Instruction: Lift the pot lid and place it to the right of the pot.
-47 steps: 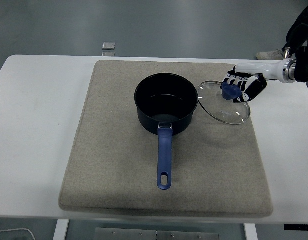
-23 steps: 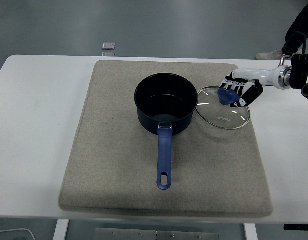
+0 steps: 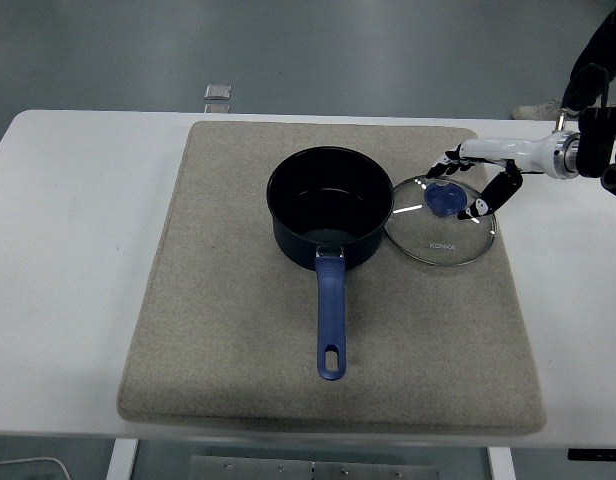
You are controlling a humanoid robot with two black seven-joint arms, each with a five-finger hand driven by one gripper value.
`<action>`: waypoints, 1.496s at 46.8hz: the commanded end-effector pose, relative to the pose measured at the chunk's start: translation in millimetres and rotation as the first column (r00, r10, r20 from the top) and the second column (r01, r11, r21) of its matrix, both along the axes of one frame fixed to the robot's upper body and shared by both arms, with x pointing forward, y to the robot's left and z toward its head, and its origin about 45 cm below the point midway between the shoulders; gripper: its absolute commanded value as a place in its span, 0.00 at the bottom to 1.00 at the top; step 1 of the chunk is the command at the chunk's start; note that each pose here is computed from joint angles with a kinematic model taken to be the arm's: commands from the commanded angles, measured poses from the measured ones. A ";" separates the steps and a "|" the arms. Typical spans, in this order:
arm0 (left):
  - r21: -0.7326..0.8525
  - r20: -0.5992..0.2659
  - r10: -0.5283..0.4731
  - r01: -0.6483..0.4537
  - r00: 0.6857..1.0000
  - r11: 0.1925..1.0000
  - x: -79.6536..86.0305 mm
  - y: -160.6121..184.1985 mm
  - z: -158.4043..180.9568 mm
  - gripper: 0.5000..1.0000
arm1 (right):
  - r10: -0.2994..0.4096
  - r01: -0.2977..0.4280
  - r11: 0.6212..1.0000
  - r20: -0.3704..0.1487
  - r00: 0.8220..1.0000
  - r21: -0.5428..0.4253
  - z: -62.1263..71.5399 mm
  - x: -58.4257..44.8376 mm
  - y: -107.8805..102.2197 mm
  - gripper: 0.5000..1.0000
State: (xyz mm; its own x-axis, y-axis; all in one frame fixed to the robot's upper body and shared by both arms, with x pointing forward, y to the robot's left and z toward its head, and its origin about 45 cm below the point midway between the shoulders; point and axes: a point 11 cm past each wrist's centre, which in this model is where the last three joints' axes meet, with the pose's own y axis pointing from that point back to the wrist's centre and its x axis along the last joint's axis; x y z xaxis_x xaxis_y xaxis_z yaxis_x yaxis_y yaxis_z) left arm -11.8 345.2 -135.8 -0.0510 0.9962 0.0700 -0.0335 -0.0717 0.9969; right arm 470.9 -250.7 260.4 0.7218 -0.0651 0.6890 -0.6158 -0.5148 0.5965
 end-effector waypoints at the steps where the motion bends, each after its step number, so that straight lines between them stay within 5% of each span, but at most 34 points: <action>1: -0.001 0.000 0.000 0.000 1.000 1.000 0.0 -0.5 -0.1 1.00 | 0.003 -0.003 1.000 -0.011 1.000 0.000 0.4 -0.7 0.1 0.79; 10: 0.000 0.000 0.000 0.000 1.000 1.000 -0.1 0.0 0.0 1.00 | -0.001 0.002 1.000 -0.025 1.000 0.028 6.4 -0.2 0.6 0.79; 17: 0.000 0.000 0.000 0.000 1.000 1.000 -0.1 0.0 0.0 1.00 | -0.008 0.010 0.995 -0.018 1.000 0.095 25.7 4.8 3.9 0.79; 31: -0.001 0.000 0.000 0.000 1.000 1.000 0.0 -0.5 -0.1 1.00 | -0.114 0.106 0.914 -0.005 0.994 0.393 61.7 18.4 12.3 0.81; 38: 0.000 0.000 0.000 0.000 1.000 1.000 -0.1 0.0 0.0 1.00 | -0.208 0.204 0.806 -0.057 0.976 0.555 70.3 28.4 7.3 0.81; 45: 0.000 0.000 0.000 0.000 1.000 1.000 -0.1 0.0 0.0 1.00 | -0.264 0.284 0.658 -0.139 0.954 0.698 70.7 35.6 6.9 0.81; 55: 0.000 0.000 0.000 0.000 1.000 1.000 -0.1 0.0 0.0 1.00 | -0.283 0.364 0.494 -0.250 0.926 0.790 61.8 39.0 10.8 0.80; 61: 0.000 0.000 0.000 0.000 1.000 1.000 -0.1 0.0 0.0 1.00 | -0.290 0.455 0.402 -0.360 0.887 0.795 50.9 40.2 12.2 0.80; 66: 0.000 0.000 0.000 0.000 1.000 1.000 -0.1 0.0 0.0 1.00 | -0.287 0.511 0.290 -0.435 0.853 0.809 46.4 41.0 9.7 0.80; 70: -0.001 0.000 0.001 -0.001 1.000 1.000 0.0 -0.5 -0.1 1.00 | -0.286 0.588 0.198 -0.527 0.800 0.784 39.4 41.8 6.9 0.80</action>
State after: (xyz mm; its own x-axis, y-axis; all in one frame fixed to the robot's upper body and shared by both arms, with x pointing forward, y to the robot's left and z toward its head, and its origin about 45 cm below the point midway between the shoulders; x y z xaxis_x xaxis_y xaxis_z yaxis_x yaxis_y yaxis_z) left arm -11.6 345.1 -135.8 -0.0509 0.9963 0.0697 -0.0339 -0.0715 0.9969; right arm 512.6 -241.8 306.2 0.4958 -0.8596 -0.1235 -0.8568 -0.5074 0.0923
